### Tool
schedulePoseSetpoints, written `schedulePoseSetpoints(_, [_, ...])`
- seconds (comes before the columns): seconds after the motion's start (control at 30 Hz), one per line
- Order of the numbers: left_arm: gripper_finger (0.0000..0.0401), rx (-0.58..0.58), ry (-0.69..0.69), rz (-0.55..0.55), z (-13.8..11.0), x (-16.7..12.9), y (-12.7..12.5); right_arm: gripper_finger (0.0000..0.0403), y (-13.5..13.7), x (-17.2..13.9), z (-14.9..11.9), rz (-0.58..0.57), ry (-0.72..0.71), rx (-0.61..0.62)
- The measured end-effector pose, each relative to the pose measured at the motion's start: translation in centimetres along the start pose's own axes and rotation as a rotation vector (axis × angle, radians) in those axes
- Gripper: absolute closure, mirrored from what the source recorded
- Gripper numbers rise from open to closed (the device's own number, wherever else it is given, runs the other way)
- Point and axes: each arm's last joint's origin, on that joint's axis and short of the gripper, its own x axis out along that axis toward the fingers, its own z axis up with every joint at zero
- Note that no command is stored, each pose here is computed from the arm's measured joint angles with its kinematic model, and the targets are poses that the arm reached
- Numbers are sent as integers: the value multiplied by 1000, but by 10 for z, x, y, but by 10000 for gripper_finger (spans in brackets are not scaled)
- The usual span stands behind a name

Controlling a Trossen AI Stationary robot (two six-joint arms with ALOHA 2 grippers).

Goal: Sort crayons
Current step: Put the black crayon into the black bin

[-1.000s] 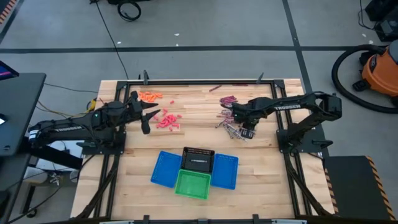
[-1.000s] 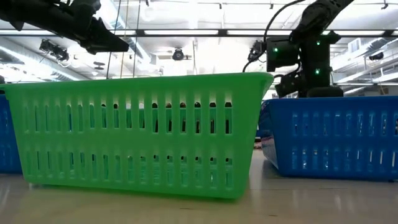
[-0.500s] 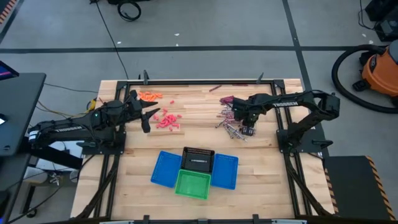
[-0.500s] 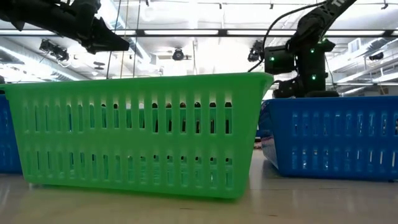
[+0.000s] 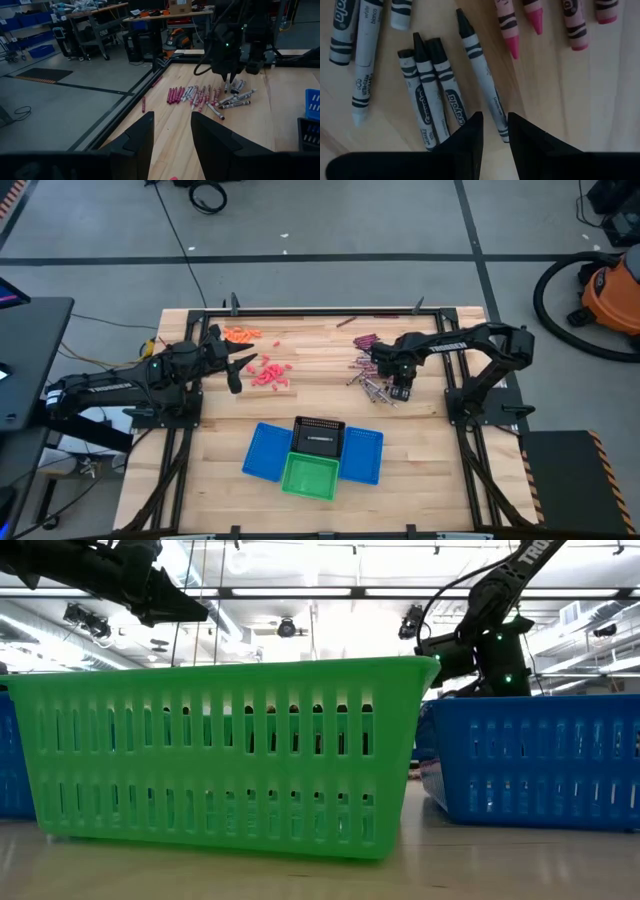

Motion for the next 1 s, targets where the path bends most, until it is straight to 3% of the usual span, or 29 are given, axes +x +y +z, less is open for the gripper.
schedulePoseSetpoints(0.33, [260,7,0,0,0,0,0,314,-4,3,0,31,19,64])
schedulePoseSetpoints(0.6, [260,7,0,0,0,0,0,353,-4,15,7,40,93,75])
schedulePoseSetpoints(1.0, [260,7,-1,-1,0,0,0,387,-7,-9,31,-22,16,96])
